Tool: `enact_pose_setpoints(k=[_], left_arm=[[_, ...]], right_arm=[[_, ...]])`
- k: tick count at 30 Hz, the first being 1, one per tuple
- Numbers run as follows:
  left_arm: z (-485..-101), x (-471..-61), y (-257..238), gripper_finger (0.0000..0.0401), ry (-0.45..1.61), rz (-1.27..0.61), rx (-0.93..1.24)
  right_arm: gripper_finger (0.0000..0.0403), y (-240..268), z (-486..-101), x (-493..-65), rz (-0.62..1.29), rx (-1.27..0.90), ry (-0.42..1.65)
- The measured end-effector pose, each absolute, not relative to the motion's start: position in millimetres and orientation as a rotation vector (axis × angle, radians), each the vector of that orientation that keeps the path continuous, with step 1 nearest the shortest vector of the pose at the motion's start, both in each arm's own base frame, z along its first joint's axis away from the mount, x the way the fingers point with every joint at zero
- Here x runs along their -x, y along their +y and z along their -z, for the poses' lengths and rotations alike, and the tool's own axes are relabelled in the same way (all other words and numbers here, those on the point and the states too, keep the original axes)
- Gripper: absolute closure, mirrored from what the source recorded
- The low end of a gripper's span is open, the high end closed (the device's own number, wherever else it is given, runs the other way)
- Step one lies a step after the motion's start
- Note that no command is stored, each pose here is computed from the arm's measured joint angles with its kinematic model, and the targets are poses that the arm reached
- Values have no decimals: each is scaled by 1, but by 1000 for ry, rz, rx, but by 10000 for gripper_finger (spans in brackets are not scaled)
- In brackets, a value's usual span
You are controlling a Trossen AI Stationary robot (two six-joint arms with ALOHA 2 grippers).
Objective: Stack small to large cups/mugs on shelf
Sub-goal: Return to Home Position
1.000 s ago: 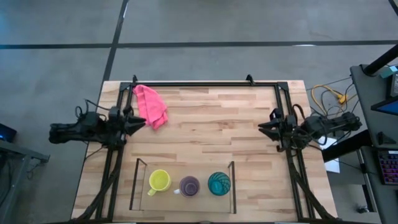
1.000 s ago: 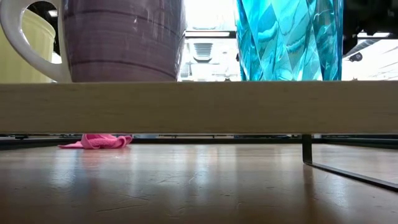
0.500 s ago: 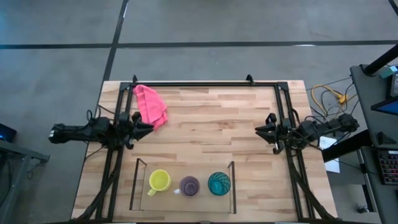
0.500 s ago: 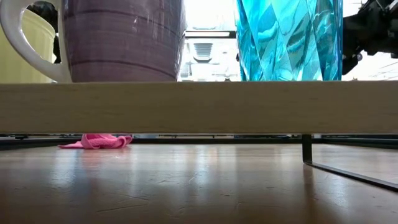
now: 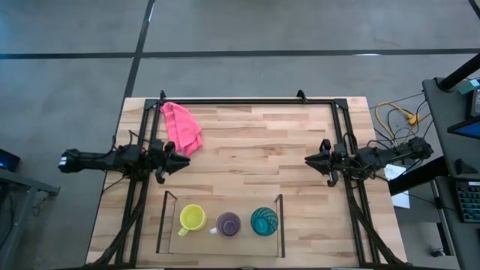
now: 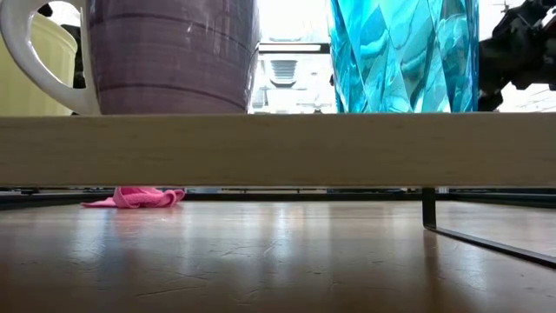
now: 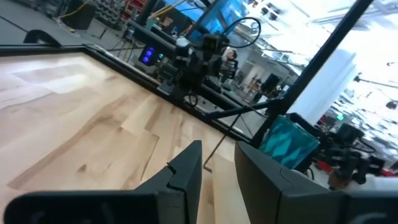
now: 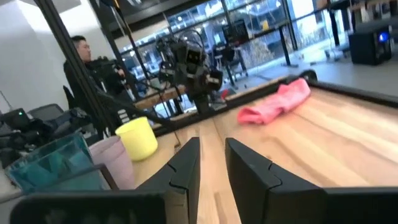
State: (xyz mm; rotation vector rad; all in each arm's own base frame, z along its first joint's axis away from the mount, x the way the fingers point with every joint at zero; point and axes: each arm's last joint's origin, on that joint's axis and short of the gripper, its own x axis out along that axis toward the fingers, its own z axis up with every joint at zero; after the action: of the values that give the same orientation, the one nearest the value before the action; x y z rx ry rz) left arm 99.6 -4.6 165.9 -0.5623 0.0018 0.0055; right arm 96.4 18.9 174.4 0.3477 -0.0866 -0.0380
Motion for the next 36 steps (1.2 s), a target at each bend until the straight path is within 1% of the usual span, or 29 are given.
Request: enact_pose_setpoints(k=[4,9,24,36], left_arm=[[-165,-100,-5,319,9,-2,539],[-165,-100,-5,319,15,2,541],[-164,-101,-5,319,18,2,542],[-165,-101,-5,319,12,3,542]], right_arm=[[332,18,-173,-96,70,-357,-80],[332,18,-169,-97,99,-301,-38],[332,19,-163,-101,106,-286,31],[332,19,-163,-101,106,-286,31]])
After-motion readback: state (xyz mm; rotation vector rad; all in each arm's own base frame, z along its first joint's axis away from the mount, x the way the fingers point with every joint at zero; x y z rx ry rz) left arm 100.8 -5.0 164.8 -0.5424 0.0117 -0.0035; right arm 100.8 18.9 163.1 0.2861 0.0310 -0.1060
